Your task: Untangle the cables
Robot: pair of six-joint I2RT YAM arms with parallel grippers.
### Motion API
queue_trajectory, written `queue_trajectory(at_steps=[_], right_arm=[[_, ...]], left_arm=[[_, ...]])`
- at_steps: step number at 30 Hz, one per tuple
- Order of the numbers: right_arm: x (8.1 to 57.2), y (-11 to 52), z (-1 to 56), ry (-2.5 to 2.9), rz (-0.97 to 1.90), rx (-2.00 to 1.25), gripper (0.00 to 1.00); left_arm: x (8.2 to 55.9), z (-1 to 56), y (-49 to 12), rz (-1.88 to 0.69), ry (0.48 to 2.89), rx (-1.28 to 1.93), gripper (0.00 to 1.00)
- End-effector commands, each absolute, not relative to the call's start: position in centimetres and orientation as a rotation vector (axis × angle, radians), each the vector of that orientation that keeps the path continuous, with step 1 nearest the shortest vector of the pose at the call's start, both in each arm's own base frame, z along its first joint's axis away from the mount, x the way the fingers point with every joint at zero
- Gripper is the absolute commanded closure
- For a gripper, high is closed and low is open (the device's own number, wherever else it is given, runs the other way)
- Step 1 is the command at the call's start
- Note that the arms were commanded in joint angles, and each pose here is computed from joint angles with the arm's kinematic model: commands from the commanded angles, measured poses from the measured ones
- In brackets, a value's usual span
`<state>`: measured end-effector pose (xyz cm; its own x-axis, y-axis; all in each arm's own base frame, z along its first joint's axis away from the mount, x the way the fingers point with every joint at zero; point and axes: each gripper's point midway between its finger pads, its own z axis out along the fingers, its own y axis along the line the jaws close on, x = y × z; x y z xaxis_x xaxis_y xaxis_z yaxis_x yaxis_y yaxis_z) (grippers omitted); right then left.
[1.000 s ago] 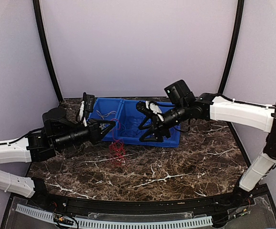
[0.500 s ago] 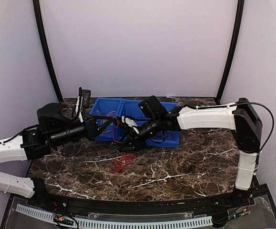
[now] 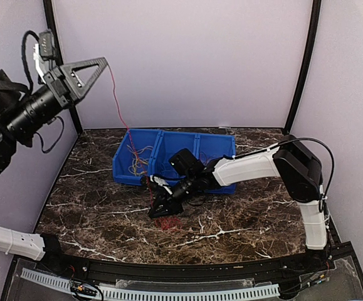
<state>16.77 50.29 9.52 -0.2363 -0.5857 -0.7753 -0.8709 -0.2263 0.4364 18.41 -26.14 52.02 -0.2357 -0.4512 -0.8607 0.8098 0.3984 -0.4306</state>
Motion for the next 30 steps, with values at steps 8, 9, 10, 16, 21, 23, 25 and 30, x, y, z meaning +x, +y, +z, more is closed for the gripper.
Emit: queue_trajectory(at_steps=[8, 9, 10, 16, 21, 23, 25, 30], right_arm=[[16.2, 48.7, 7.3, 1.819, 1.381, -1.73, 0.86], [16.1, 48.5, 7.2, 1.822, 1.37, -1.732, 0.86], [16.1, 48.3, 7.1, 1.825, 1.357, -1.735, 0.86], [16.1, 46.9, 5.9, 1.86, 1.264, -1.763, 0.87], [16.3, 45.3, 3.8, 1.928, 1.181, -1.797, 0.81], [16.4, 44.4, 3.2, 1.957, 1.159, -1.816, 0.78], [16.8, 43.6, 3.1, 1.972, 1.142, -1.816, 0.74], [18.7, 41.1, 3.8, 2.026, 1.117, -1.764, 0.7]], left_arm=[[15.9, 65.0, -18.0, -1.075, 1.12, 0.217, 1.0], [16.0, 65.2, -17.7, -1.066, 1.119, 0.204, 1.0], [15.8, 65.6, -17.2, -1.059, 1.109, 0.198, 1.0], [15.6, 66.7, -15.7, -1.026, 1.091, 0.161, 1.0], [14.1, 69.5, -13.4, -1.012, 1.017, 0.145, 1.0], [14.0, 70.7, -12.8, -0.993, 1.01, 0.137, 1.0], [13.7, 71.7, -12.1, -0.978, 1.005, 0.131, 1.0], [13.6, 71.9, -11.5, -0.965, 1.008, 0.111, 1.0]])
